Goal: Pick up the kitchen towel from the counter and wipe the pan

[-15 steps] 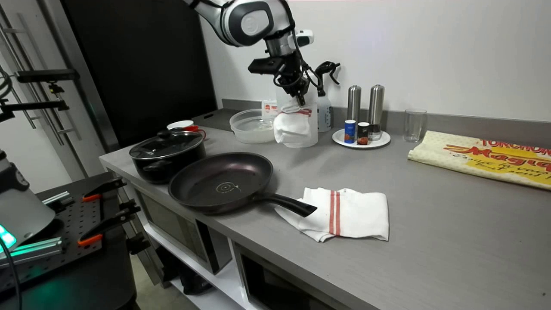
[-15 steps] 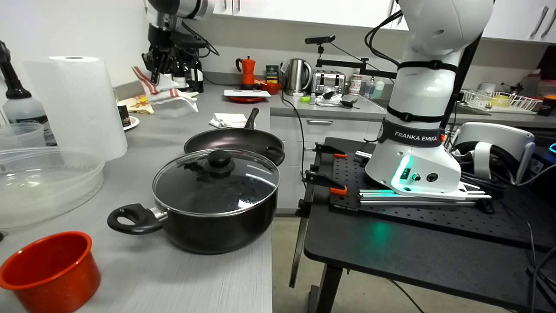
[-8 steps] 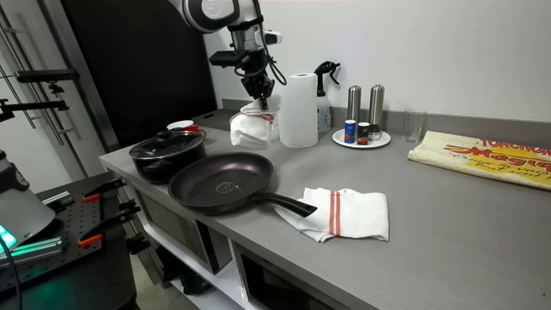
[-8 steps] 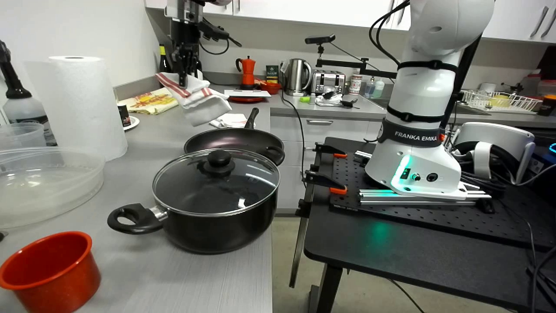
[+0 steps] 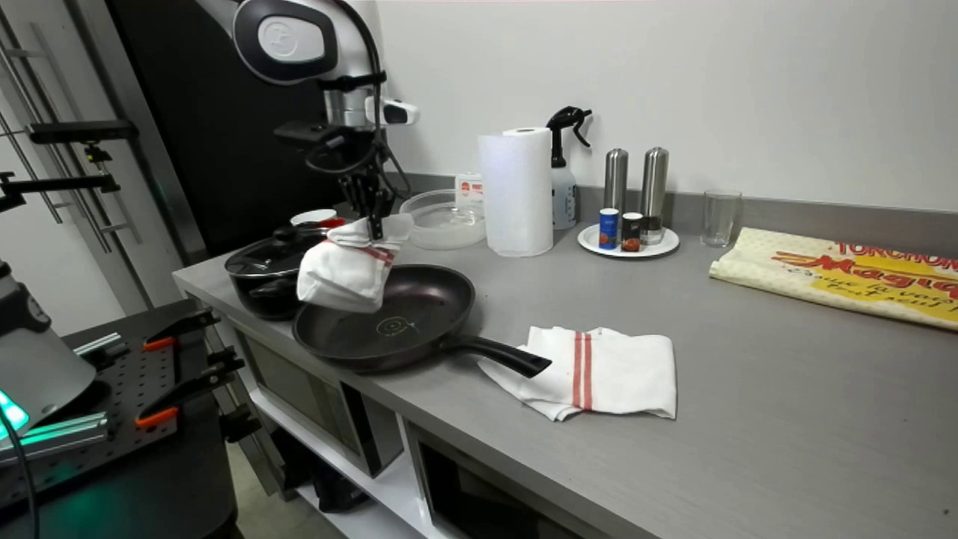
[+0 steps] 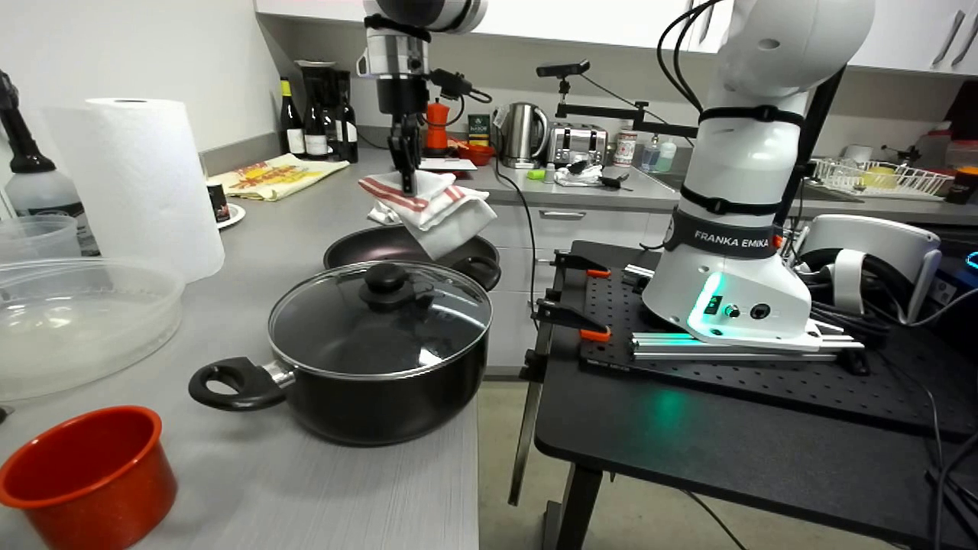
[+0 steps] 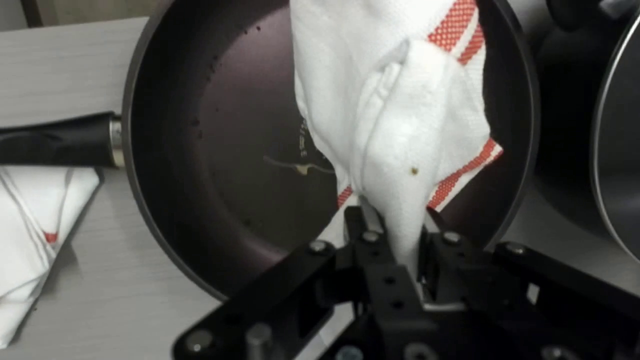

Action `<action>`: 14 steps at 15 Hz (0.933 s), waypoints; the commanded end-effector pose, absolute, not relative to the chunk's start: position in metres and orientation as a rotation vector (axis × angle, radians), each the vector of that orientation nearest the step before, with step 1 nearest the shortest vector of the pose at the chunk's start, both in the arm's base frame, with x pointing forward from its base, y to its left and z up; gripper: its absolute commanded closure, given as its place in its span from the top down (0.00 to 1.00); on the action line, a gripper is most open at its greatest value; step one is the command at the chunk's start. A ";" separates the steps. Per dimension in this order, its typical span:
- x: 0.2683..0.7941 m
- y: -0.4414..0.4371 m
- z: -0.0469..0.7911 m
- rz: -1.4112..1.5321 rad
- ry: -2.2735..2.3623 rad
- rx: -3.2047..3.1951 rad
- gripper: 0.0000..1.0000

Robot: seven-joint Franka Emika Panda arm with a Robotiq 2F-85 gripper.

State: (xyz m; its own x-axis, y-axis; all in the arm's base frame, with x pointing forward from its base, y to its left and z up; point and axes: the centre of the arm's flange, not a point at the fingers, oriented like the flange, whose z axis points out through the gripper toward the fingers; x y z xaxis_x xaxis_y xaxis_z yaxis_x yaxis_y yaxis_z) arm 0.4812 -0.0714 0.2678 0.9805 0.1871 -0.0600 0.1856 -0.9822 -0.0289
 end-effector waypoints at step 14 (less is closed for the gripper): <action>0.464 -0.095 0.162 -0.371 -0.561 -3.162 0.04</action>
